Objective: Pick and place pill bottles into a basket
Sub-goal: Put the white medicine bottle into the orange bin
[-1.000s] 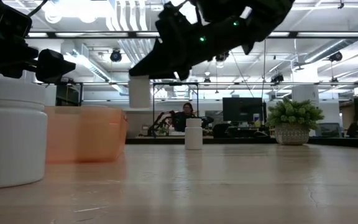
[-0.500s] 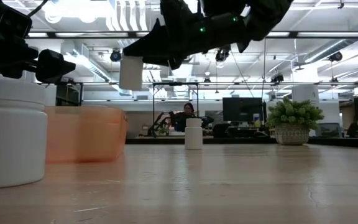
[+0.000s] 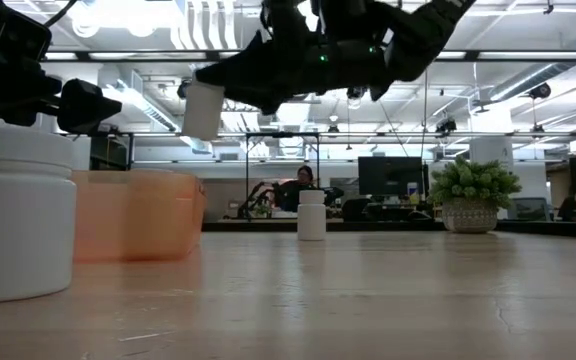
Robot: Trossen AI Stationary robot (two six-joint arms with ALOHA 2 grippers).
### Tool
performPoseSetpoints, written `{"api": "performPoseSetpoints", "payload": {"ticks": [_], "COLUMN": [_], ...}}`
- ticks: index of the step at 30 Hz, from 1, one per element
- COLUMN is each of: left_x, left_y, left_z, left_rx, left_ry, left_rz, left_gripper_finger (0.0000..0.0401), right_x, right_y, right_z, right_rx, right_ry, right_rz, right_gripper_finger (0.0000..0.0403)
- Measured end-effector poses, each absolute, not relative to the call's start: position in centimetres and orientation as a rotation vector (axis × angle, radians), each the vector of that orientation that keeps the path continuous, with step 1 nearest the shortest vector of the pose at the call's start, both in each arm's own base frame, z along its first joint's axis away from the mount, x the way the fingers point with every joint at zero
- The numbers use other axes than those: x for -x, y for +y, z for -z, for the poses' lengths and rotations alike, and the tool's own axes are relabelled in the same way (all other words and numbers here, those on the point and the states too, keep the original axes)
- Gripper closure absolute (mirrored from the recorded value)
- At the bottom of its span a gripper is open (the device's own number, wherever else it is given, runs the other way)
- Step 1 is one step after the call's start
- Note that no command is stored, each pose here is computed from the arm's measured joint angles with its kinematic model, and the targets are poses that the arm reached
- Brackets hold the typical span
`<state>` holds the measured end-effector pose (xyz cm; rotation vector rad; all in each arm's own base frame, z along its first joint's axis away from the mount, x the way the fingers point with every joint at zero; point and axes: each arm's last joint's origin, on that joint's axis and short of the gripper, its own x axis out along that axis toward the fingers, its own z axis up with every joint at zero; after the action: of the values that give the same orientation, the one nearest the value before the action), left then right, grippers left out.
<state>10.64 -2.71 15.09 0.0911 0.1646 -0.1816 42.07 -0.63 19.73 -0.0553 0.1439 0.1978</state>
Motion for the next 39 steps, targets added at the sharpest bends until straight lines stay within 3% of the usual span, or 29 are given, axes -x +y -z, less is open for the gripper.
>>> {"api": "performPoseSetpoints", "payload": {"ticks": [21, 39], "left_x": [-10.6, -10.6], "left_y": [-2.7, -2.7], "left_z": [-15.1, -15.1], "left_rx": [-0.091, -0.091], "left_ry": [0.164, 0.164], "left_rz": [0.181, 0.181], "left_gripper_finger": [0.0056, 0.0056], "right_x": [-44.7, -44.7], "right_y": [-2.0, -4.4], "right_z": [-15.2, -15.7], "right_rx": [0.038, 0.024], "right_ry": [0.208, 0.166], "right_rz": [-0.233, -0.176], "right_gripper_finger": [0.0255, 0.0255]}}
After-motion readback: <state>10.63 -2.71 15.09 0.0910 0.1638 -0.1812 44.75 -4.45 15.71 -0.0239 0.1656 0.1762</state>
